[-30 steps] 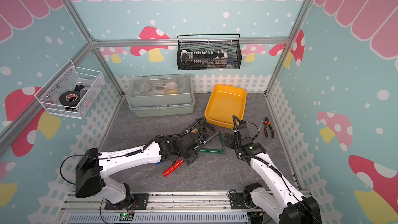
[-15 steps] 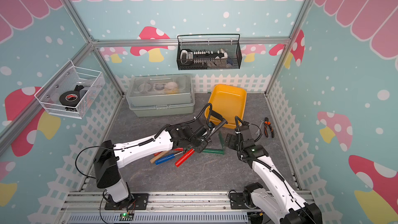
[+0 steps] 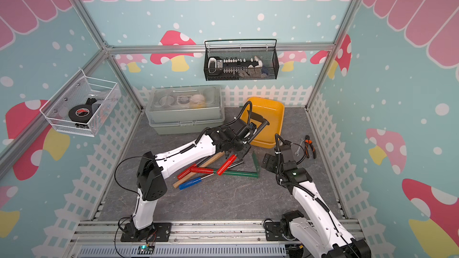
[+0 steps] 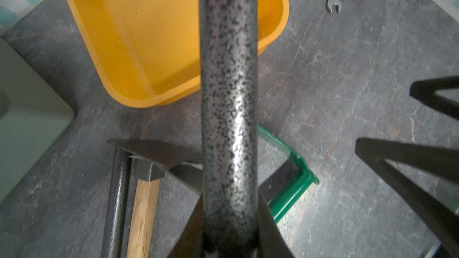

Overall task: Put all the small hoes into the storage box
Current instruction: Place the hoe in the storage box, then adjust the hoe in the storage box.

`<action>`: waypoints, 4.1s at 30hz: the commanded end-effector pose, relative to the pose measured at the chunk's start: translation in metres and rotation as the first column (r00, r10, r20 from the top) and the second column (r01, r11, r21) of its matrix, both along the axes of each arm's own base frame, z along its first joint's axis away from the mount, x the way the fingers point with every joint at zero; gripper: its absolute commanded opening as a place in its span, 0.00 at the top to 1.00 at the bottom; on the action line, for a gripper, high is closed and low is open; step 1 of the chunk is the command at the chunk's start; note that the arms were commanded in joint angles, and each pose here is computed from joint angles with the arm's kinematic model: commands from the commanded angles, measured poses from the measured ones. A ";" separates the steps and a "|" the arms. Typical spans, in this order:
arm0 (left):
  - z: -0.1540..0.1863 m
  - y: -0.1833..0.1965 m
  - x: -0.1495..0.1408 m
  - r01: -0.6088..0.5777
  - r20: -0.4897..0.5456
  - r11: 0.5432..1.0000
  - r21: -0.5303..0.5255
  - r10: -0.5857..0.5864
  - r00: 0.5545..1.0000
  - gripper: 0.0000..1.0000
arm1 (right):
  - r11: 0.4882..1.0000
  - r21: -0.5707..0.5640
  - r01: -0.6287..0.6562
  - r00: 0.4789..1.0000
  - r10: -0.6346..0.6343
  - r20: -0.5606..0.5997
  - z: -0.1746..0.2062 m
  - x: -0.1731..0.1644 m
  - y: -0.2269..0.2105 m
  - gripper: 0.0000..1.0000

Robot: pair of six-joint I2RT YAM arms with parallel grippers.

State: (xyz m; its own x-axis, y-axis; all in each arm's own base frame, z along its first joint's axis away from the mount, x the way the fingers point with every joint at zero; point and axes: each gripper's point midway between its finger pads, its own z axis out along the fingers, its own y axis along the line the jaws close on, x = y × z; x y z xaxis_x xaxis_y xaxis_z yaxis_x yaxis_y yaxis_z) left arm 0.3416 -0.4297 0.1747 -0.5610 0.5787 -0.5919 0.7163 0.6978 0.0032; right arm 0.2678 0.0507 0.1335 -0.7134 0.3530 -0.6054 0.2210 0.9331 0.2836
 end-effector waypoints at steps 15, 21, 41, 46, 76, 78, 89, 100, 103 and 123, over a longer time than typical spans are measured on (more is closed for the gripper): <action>0.021 -0.034 0.083 -0.101 0.036 0.980 -0.169 0.109 0.993 1.00 | 1.000 0.013 0.011 1.000 -0.011 0.014 0.011 -0.010 -0.009 0.07; 0.008 -0.034 0.103 -0.144 -0.004 0.967 -0.208 0.146 0.989 1.00 | 1.000 0.008 0.003 1.000 -0.003 0.012 0.014 -0.005 -0.009 0.08; -0.048 -0.047 0.120 -0.179 -0.121 0.951 -0.252 0.152 0.981 1.00 | 1.000 0.031 -0.004 1.000 0.004 -0.003 0.004 -0.001 -0.007 0.08; -0.058 -0.047 0.120 -0.189 -0.136 0.952 -0.242 0.160 0.978 1.00 | 0.999 0.046 -0.013 1.000 0.014 -0.011 -0.001 0.000 -0.004 0.08; -0.080 -0.052 0.111 -0.243 -0.250 0.935 -0.259 0.178 0.952 0.65 | 0.997 0.076 -0.021 1.000 0.021 0.001 -0.002 -0.001 0.000 0.08; -0.080 -0.052 0.110 -0.244 -0.253 0.935 -0.259 0.178 0.951 0.63 | 0.997 0.080 -0.023 1.000 0.023 0.000 -0.003 0.000 0.001 0.08; -0.055 -0.050 0.100 -0.266 -0.289 0.919 -0.290 0.181 0.940 0.45 | 0.988 0.140 -0.060 0.998 0.060 0.010 0.004 0.014 0.015 0.08; 0.013 -0.025 0.088 -0.276 -0.227 0.904 -0.327 0.208 0.951 0.42 | 0.986 0.138 -0.098 0.995 0.098 0.002 0.018 0.042 0.024 0.09; 0.032 -0.011 0.083 -0.281 -0.192 0.902 -0.327 0.227 0.955 0.42 | 0.986 0.133 -0.102 0.995 0.103 0.002 0.023 0.052 0.026 0.11; 0.030 0.112 0.010 -0.405 -0.077 0.882 -0.243 0.398 0.914 0.41 | 0.968 0.216 -0.125 0.980 0.154 -0.125 0.013 0.097 0.064 0.27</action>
